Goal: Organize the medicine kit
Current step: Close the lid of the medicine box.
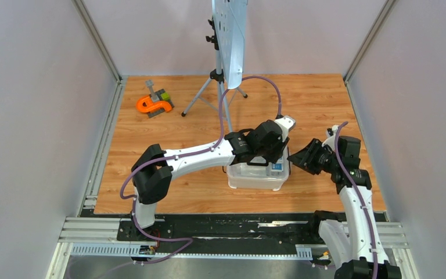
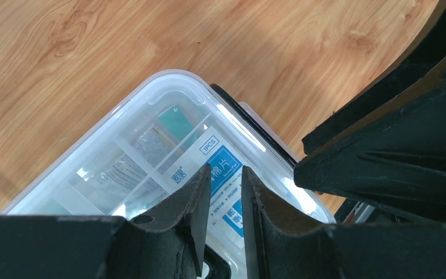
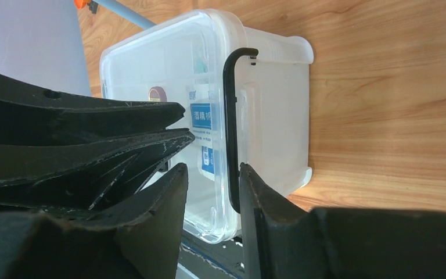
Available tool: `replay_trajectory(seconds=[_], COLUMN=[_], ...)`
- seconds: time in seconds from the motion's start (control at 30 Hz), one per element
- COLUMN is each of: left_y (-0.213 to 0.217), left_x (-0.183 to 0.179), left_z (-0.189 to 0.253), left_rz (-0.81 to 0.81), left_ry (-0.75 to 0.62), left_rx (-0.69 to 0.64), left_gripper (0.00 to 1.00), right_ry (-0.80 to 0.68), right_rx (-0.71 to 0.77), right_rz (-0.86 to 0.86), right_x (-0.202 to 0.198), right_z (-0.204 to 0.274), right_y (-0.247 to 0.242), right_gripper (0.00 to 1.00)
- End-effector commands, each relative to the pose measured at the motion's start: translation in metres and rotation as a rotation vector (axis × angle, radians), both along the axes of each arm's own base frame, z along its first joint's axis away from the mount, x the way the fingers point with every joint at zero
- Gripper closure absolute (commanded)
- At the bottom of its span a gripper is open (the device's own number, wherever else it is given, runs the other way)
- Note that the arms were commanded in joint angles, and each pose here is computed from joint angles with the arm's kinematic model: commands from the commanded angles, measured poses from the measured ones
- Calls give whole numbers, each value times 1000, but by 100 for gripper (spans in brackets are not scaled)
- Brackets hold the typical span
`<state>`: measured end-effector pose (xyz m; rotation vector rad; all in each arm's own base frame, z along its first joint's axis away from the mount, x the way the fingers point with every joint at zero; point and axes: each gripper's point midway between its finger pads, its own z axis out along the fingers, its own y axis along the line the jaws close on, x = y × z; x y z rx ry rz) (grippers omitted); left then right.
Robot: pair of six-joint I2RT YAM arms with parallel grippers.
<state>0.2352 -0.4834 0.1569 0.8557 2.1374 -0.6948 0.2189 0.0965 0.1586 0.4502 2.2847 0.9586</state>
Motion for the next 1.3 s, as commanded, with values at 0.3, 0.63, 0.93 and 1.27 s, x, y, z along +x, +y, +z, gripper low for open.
replay_trajectory(seconds=[0.3, 0.63, 0.93, 1.27], left_y=[49, 63, 95, 69], left_x=[-33, -46, -53, -55], left_z=[-38, -10, -10, 4], left_rz=[-36, -43, 27, -36], left_ry=[104, 65, 73, 50], left_rx=[209, 192, 203, 133], left_gripper=[65, 64, 64, 59], right_ry=[-39, -11, 1, -30], right_rx=[-45, -8, -24, -50], right_rz=[-60, -23, 2, -42], right_x=[13, 20, 20, 24], right_z=[11, -5, -13, -4], right_y=[-10, -2, 3, -3], right_gripper=[97, 100, 100, 100])
